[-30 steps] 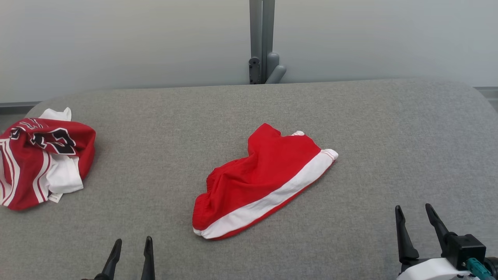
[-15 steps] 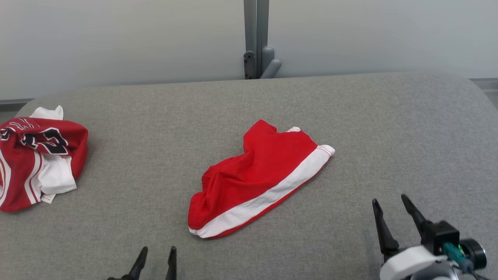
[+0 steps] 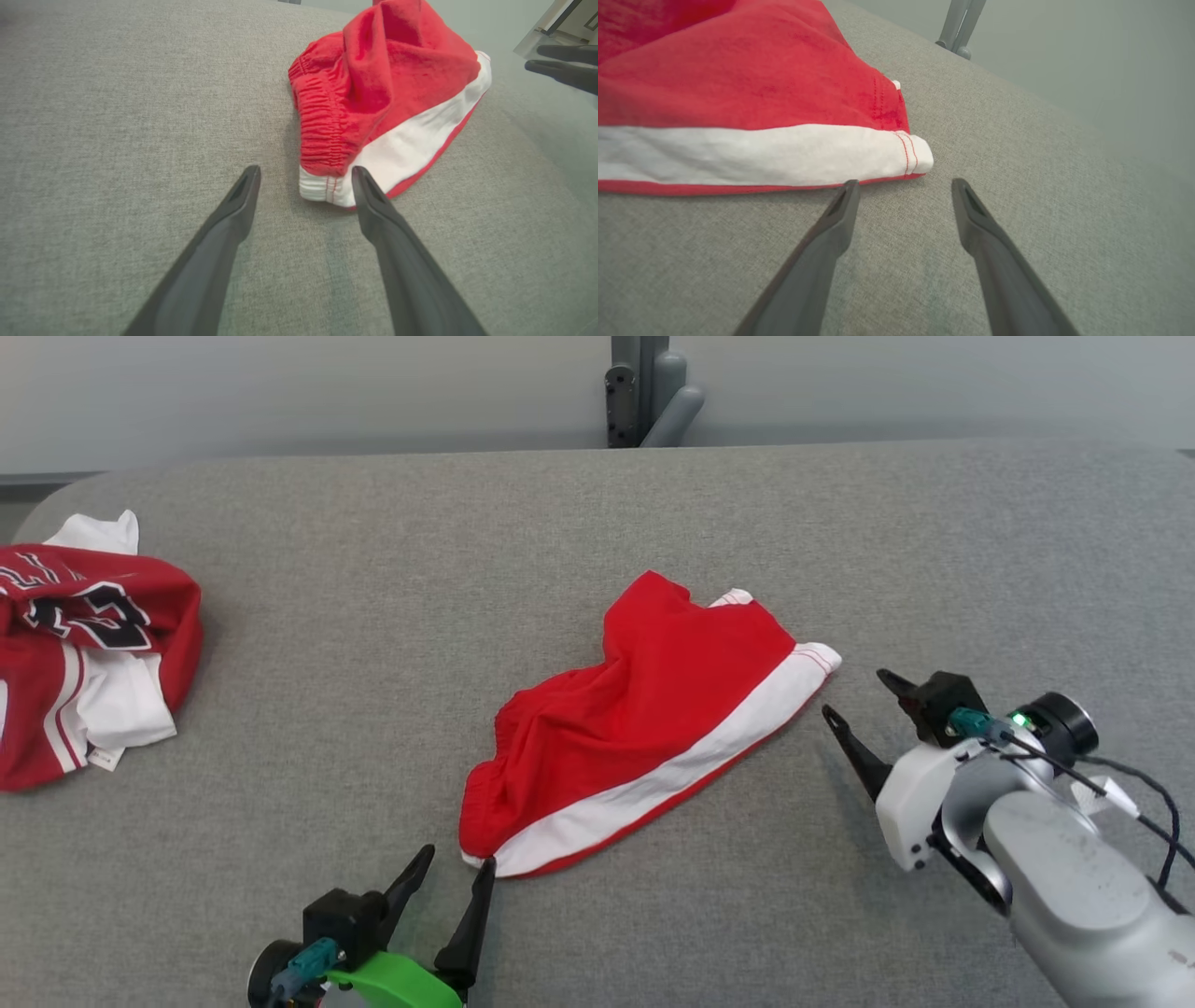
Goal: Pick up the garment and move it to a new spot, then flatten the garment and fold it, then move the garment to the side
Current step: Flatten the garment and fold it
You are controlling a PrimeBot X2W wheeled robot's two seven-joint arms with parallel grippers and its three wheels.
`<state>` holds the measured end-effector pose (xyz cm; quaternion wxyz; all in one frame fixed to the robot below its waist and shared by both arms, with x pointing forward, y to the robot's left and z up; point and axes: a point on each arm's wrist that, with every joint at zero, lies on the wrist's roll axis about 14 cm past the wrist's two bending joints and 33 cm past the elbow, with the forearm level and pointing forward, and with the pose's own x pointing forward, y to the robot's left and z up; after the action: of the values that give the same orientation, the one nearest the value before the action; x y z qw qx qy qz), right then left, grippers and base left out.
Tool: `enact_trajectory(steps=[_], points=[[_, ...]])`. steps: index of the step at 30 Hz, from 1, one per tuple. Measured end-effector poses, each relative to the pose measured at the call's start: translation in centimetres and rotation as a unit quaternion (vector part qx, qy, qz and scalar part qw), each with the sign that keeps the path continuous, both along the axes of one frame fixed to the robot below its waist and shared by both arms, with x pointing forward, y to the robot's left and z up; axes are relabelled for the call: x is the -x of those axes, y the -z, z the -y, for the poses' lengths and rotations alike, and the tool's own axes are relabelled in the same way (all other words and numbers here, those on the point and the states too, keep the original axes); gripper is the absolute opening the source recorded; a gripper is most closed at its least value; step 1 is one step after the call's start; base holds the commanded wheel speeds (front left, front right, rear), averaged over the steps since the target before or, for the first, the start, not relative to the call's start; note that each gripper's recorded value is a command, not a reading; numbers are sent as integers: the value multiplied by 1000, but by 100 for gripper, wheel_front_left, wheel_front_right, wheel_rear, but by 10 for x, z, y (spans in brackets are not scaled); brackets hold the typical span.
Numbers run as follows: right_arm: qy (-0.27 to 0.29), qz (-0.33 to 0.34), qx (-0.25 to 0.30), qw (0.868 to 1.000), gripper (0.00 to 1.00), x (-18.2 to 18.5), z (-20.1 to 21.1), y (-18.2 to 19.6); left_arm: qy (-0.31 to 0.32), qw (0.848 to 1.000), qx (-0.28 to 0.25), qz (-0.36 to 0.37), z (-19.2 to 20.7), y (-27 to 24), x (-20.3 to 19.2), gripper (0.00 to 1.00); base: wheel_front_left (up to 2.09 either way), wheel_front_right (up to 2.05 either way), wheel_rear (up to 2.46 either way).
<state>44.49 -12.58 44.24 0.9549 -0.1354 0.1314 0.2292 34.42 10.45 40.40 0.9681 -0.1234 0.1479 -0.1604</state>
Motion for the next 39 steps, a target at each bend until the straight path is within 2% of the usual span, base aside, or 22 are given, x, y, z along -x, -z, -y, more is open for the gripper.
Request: enact_trajectory(steps=[5,11,17,28,29,30,31,32,34,39], points=[[-37,-21,17,999,100,-20,-16,2,9,1000,-1,-17,0,8,-6,100,0,0,0],[-49,-49,30,997,100,-38,-20,11,8,999,2,-32,-3,14,-12,100,0,0,0],[-65,-87,33,994,100,-39,-28,32,12,999,8,-43,-3,19,-13,100,0,0,0],[-77,-104,20,991,100,-39,-35,43,11,999,14,-44,-5,17,-16,100,0,0,0],[-78,-105,19,991,85,-38,-36,44,12,999,14,-44,-5,17,-16,100,0,0,0],[-79,-105,19,991,58,-37,-36,44,12,999,14,-44,-5,17,-16,100,0,0,0],[-80,-106,17,991,39,-36,-37,45,12,999,14,-43,-4,17,-16,100,0,0,0],[-82,-106,15,991,30,-36,-38,45,13,999,16,-44,-4,17,-16,100,0,0,0],[-84,-106,10,991,1,-36,-40,44,13,999,19,-45,-3,17,-16,100,0,0,0],[-85,-106,1,991,0,-34,-40,44,17,998,21,-48,-2,18,-15,100,0,0,0]])
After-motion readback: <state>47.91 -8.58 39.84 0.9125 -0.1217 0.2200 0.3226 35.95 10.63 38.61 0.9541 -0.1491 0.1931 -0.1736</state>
